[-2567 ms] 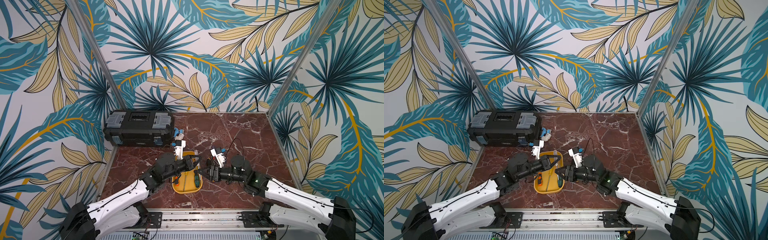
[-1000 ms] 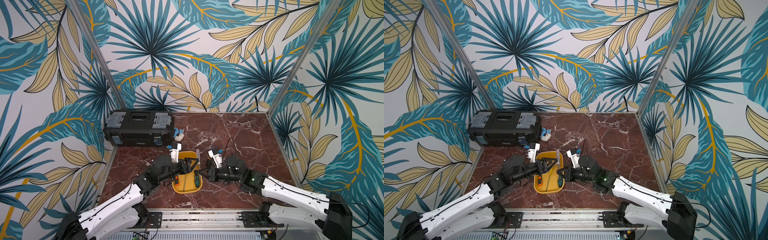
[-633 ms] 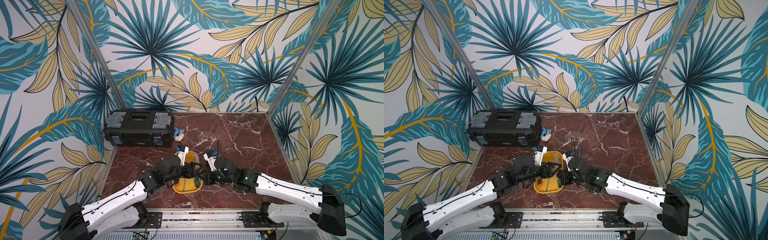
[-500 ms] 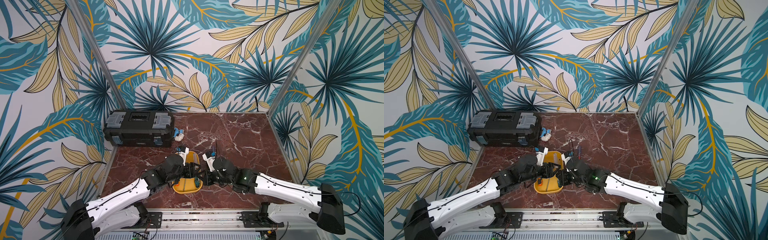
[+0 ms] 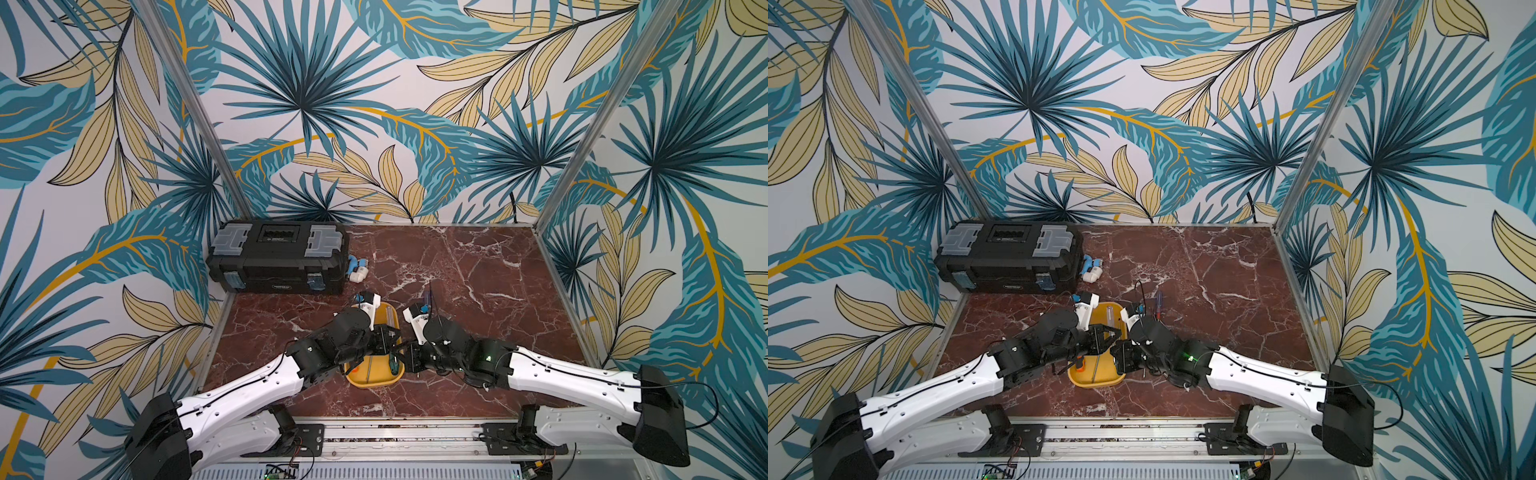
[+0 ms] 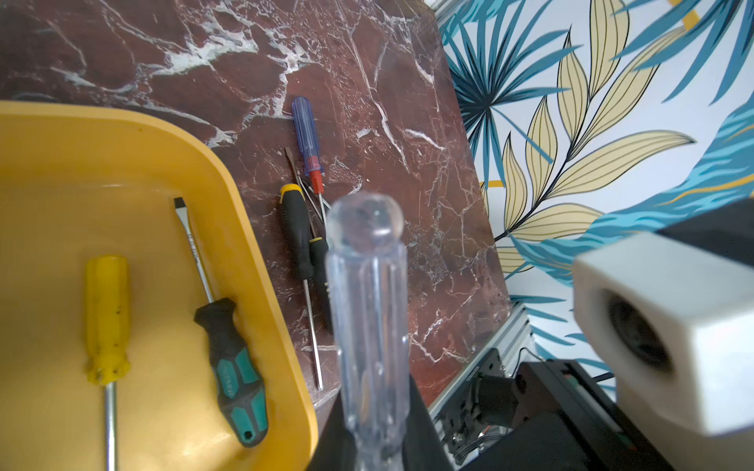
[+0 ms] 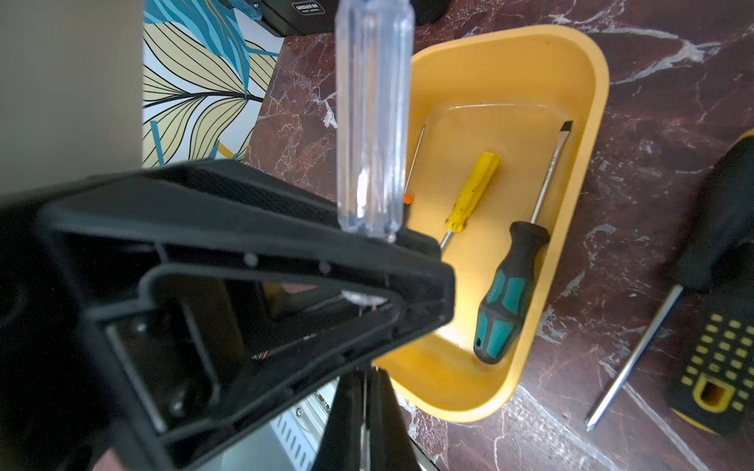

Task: Put the screwdriver on the desktop into the storage box
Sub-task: Pick up the screwdriver from the center of the board, then place the screwdriver in the storage box.

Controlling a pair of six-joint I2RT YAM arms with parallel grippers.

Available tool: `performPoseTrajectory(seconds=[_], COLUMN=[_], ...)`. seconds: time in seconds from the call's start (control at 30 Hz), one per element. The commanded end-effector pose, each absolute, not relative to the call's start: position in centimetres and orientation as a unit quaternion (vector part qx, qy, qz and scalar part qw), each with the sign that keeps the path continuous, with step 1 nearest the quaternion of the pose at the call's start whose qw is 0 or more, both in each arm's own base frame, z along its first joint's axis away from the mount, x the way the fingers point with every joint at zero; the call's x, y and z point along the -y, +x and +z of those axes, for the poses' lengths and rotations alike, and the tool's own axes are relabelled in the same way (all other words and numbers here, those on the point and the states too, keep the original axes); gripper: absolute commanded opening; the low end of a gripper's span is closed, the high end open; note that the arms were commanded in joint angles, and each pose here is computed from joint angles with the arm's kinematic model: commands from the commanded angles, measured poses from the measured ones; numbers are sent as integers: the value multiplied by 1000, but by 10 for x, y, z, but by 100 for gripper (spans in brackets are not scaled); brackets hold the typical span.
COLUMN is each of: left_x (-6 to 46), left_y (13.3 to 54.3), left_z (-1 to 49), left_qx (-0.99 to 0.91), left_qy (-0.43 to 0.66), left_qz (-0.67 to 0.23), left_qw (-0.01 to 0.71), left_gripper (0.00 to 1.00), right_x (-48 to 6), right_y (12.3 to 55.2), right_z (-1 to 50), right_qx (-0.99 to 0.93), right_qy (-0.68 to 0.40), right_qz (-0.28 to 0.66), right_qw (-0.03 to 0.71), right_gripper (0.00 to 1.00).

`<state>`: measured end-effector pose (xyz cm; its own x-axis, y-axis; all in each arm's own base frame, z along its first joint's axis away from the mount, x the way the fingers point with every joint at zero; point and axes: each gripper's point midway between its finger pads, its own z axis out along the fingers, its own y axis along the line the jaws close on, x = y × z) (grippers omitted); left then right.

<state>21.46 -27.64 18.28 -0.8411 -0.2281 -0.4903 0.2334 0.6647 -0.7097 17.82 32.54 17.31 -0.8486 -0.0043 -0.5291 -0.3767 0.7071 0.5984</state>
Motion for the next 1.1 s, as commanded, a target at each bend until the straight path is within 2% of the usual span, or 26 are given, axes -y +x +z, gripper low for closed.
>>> performPoseTrajectory(seconds=[0.0,0.07,0.13,0.17,0.27,0.37,0.63,0.87,0.9,0.93,1.0,1.07], left_x=[262,251,236,231,215,213,216,211,211,213,214,214], left_y=[225,228,228,229,227,223,229,233,233,233,234,236], left_z=[182,174,158,151,128,108,80,73,73,74,77,83], left_qx=[-879,-889,-906,-911,-934,-948,-960,-963,-962,-962,-959,-956], left_qy=[-21,-30,-40,-42,-32,-11,3,-5,-6,-7,-10,-13], left_qz=[-374,-353,-319,-306,-253,-225,-191,-172,-175,-178,-186,-190], left_qw=[296,292,276,272,249,224,204,206,208,209,214,222], left_gripper=[0,0,0,0,0,0,0,0,10,24,38,47], right_x=[-316,-305,-289,-280,-252,-229,-213,-217,-218,-220,-224,-227], right_y=[179,181,184,186,193,198,218,237,240,242,247,250], right_z=[170,164,160,157,153,144,125,114,114,113,112,109], right_qx=[-893,-904,-915,-919,-928,-939,-957,-965,-965,-966,-967,-969], right_qy=[-102,-98,-91,-87,-65,-38,2,9,8,6,5,1], right_qz=[352,321,283,263,213,181,143,128,127,127,125,119], right_qw=[262,265,275,280,297,291,253,230,228,224,220,217], right_gripper=[6,31,50,55,62,61,39,38,41,46,51,52])
